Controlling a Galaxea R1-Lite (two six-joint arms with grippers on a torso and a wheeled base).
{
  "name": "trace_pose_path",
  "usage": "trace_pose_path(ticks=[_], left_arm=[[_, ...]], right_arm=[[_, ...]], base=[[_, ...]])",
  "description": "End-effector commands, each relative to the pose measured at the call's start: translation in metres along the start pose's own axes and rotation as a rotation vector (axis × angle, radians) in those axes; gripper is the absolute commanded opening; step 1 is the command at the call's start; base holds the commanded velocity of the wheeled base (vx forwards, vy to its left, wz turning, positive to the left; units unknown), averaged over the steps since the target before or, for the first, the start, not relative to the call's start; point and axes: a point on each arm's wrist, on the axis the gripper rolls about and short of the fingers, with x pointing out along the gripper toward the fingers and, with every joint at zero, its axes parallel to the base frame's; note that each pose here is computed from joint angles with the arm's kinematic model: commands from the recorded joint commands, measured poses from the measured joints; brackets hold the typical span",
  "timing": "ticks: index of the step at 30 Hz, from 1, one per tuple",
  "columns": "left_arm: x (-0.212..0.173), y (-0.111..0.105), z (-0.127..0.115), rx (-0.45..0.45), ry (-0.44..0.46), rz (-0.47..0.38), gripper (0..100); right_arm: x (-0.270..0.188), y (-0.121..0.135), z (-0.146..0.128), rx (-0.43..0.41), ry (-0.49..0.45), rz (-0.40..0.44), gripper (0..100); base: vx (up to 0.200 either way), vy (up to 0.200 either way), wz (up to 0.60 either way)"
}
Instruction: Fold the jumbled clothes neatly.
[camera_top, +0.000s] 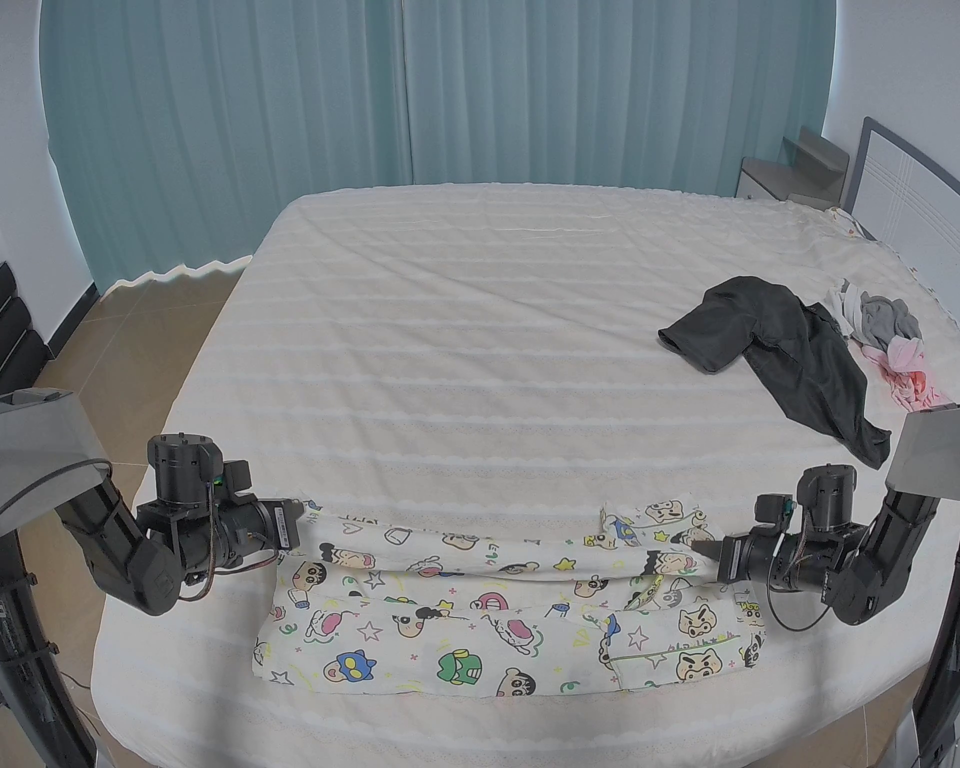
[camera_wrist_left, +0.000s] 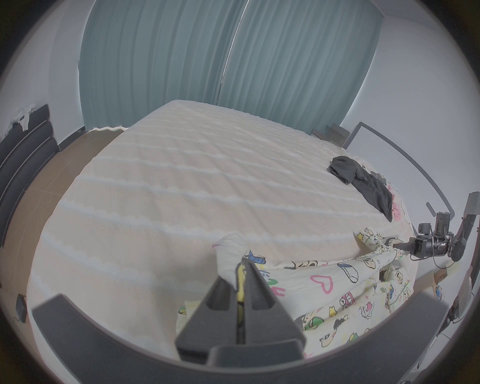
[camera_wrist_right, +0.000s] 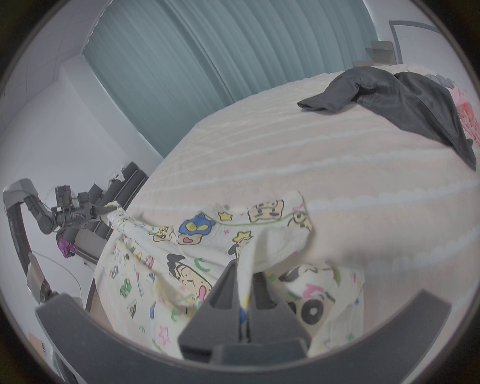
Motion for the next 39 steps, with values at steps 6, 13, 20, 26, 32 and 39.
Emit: trace_pose_path(ticks=[6, 13, 20, 26, 32, 39], left_arm=[[-0.007, -0.001, -0.033, -0.006, 0.088, 0.002, 0], [0.001, 0.003, -0.048, -0.011, 0.117, 0.011, 0], [-0.001, 0.004, -0.053, -0.022, 0.136, 0.016, 100], [-0.002, 0.007, -0.052, -0.031, 0.111, 0.028, 100], [-0.009, 0.01, -0.042, -0.131, 0.037, 0.038, 100], [-0.028, 0.017, -0.026, -0.316, -0.036, 0.05, 100]], right_arm=[[-0.011, 0.005, -0.042, -0.029, 0.119, 0.002, 0], [-0.013, 0.011, -0.059, -0.046, 0.135, -0.001, 0], [-0.021, 0.013, -0.065, -0.039, 0.131, 0.001, 100], [-0.03, 0.005, -0.063, -0.014, 0.089, -0.028, 100], [-0.045, -0.007, -0.054, 0.042, 0.021, -0.079, 100], [-0.062, -0.01, -0.037, 0.127, -0.073, -0.105, 100]], base=[[0.0, 0.0, 0.0], [0.0, 0.0, 0.0], [0.0, 0.0, 0.0], [0.0, 0.0, 0.0], [0.0, 0.0, 0.0], [0.0, 0.0, 0.0]])
